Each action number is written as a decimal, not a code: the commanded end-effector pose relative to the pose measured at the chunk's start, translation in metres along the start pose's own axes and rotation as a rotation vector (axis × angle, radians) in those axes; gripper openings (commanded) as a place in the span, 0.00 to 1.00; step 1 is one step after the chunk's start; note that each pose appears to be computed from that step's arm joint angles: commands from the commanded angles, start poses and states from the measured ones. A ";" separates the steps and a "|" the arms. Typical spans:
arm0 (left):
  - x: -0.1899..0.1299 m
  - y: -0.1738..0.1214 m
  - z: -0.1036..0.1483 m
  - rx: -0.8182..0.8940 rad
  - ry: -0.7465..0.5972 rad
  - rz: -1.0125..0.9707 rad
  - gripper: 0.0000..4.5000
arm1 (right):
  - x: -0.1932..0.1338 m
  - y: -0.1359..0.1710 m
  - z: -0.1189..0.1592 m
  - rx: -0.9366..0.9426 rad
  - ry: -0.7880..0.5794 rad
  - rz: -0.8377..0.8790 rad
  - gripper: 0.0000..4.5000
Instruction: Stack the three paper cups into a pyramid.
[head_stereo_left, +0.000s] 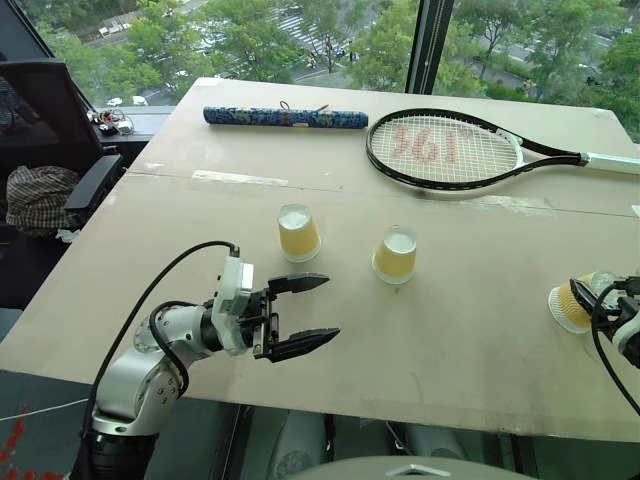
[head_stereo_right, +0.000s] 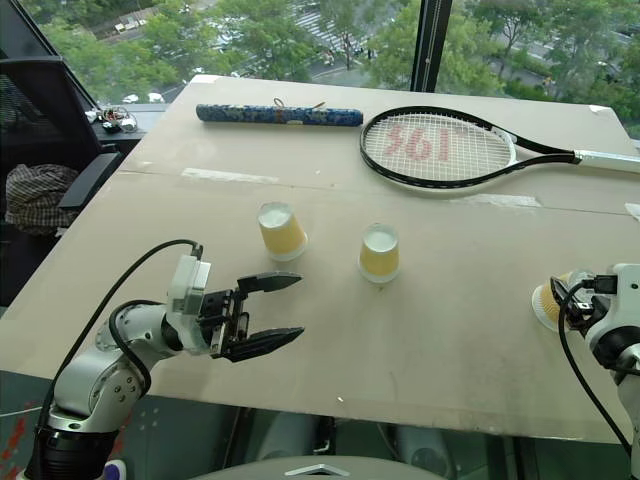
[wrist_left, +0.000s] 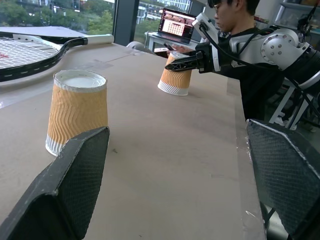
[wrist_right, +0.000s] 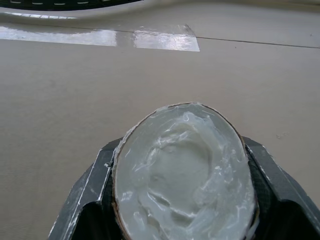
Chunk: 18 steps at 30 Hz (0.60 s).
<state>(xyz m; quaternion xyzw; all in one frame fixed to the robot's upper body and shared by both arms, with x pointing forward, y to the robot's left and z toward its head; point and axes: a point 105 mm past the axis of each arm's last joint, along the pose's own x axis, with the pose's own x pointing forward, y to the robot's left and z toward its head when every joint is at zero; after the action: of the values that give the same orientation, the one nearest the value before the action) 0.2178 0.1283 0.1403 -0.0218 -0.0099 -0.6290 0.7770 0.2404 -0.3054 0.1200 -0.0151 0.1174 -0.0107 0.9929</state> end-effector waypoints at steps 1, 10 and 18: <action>-0.005 -0.001 0.007 0.030 -0.011 0.006 1.00 | 0.001 0.053 0.048 -0.073 -0.164 0.279 0.47; -0.022 -0.002 0.001 0.042 0.020 0.104 1.00 | 0.015 0.162 0.066 -0.227 -0.207 0.780 0.47; -0.033 -0.013 0.002 0.040 0.027 0.181 1.00 | 0.028 0.174 0.059 -0.345 -0.190 0.848 0.47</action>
<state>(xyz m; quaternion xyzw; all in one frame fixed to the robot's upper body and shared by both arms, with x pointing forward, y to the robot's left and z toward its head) 0.2025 0.1579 0.1295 -0.0119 0.0122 -0.5568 0.8305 0.2826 -0.1331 0.1550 -0.1038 0.0471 0.4109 0.9045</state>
